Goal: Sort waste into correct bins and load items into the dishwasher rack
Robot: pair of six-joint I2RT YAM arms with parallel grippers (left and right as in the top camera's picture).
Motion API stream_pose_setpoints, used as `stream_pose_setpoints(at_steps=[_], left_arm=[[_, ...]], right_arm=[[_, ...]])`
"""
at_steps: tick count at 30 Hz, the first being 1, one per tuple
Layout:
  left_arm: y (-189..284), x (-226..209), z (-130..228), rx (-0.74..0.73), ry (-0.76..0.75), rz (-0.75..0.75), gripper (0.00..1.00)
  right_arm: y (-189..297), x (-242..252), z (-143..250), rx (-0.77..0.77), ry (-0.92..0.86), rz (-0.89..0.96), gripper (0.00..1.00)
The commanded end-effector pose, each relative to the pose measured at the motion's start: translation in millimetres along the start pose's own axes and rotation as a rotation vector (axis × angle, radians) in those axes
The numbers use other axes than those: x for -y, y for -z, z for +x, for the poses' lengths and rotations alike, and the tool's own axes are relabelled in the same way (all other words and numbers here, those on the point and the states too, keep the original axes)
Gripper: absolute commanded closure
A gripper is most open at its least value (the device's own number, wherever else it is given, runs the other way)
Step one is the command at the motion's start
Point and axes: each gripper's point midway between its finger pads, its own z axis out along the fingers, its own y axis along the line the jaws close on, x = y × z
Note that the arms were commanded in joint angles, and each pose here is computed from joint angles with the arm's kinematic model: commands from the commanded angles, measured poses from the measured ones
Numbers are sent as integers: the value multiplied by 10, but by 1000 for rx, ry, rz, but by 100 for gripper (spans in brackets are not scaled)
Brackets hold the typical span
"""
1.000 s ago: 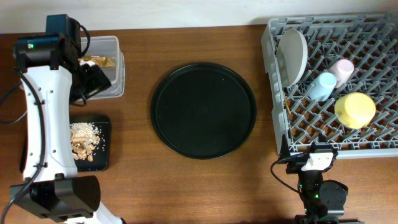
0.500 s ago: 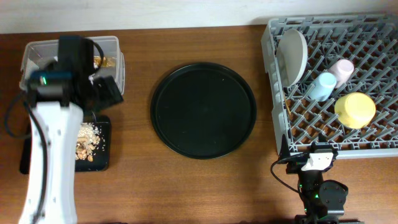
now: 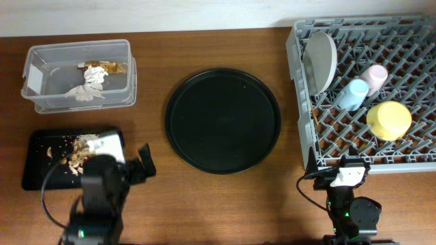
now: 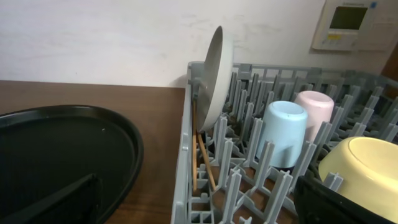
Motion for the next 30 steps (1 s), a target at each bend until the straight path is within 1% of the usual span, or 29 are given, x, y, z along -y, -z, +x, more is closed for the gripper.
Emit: stream_pose_setpoints(at_steps=[1, 3, 6, 9, 19, 23, 28, 30], left_arm=[[34, 62, 144, 90, -135, 67, 1], [9, 45, 229, 106, -136, 68, 1], [-62, 44, 335, 91, -137, 75, 1], [-144, 127, 386, 123, -138, 129, 1], [-209, 151, 345, 386, -128, 171, 1], [-200, 144, 374, 427, -126, 177, 1], [-152, 147, 345, 475, -221, 160, 1], [-138, 142, 352, 485, -234, 156, 1]], right_arm=[[-1, 7, 22, -1, -8, 2, 2], [-1, 7, 22, -1, -8, 2, 2], [-1, 7, 22, -1, -8, 2, 2], [-1, 7, 22, -1, -8, 2, 2], [-1, 7, 22, -1, -8, 2, 2], [-1, 7, 22, -1, -8, 2, 2], [-1, 7, 22, -1, -8, 2, 2], [-1, 7, 22, -1, -8, 2, 2]])
